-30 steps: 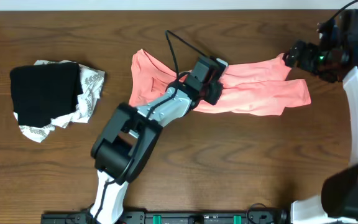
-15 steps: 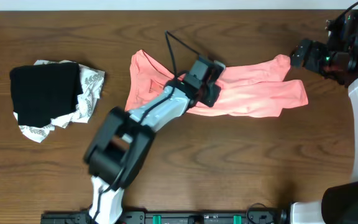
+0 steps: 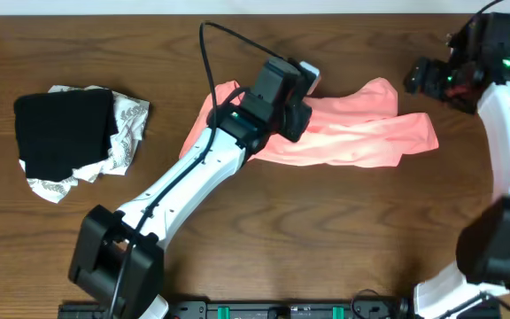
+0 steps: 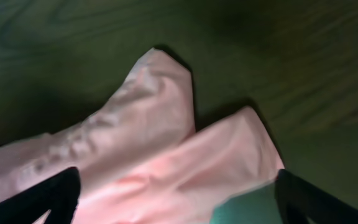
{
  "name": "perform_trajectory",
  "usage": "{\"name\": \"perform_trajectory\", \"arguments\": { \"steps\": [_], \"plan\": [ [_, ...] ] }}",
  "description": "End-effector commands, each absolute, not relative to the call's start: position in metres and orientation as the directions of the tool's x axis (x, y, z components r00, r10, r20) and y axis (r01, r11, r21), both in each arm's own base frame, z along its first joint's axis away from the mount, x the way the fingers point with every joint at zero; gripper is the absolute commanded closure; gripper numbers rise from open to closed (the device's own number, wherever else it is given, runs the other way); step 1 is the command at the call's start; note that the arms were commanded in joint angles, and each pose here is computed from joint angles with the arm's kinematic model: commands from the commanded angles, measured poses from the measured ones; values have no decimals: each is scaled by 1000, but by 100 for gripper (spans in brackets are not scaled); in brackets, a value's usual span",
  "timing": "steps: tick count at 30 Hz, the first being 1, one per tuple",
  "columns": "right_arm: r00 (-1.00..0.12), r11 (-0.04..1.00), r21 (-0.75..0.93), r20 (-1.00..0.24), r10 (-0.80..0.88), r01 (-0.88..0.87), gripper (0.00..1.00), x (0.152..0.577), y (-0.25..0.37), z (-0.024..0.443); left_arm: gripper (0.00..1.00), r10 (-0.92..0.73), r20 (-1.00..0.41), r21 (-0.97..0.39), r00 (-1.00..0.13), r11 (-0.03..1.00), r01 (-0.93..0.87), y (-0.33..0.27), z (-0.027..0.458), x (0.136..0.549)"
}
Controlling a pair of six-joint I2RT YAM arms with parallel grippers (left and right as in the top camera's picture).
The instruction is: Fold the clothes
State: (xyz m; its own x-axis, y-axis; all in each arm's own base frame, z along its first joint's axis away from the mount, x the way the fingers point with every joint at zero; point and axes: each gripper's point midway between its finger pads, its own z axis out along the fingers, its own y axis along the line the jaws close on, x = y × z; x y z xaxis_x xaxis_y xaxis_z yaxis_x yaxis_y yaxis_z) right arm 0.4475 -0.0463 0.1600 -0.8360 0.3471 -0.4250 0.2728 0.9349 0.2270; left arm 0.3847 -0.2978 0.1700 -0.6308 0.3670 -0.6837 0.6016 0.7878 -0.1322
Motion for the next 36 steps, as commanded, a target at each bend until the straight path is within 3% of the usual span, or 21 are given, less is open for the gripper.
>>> {"name": "perform_trajectory", "arguments": {
  "steps": [1, 19, 24, 36],
  "plan": [
    [-826, 907, 308, -399, 398, 288, 11, 460, -39, 148, 94, 387, -667, -112, -636, 793, 599, -292, 165, 385],
    [-646, 638, 507, -193, 739, 579, 22, 521, -13, 57, 94, 435, -594, -124, -676, 781, 612, -293, 150, 362],
    [-650, 652, 526, -225, 726, 546, 22, 534, 12, 56, 94, 471, -586, -125, -659, 751, 648, -310, 146, 348],
    [-595, 671, 385, -312, 741, 634, 24, 526, 8, 45, 94, 497, -575, -125, -650, 731, 670, -321, 139, 338]
  ]
}}
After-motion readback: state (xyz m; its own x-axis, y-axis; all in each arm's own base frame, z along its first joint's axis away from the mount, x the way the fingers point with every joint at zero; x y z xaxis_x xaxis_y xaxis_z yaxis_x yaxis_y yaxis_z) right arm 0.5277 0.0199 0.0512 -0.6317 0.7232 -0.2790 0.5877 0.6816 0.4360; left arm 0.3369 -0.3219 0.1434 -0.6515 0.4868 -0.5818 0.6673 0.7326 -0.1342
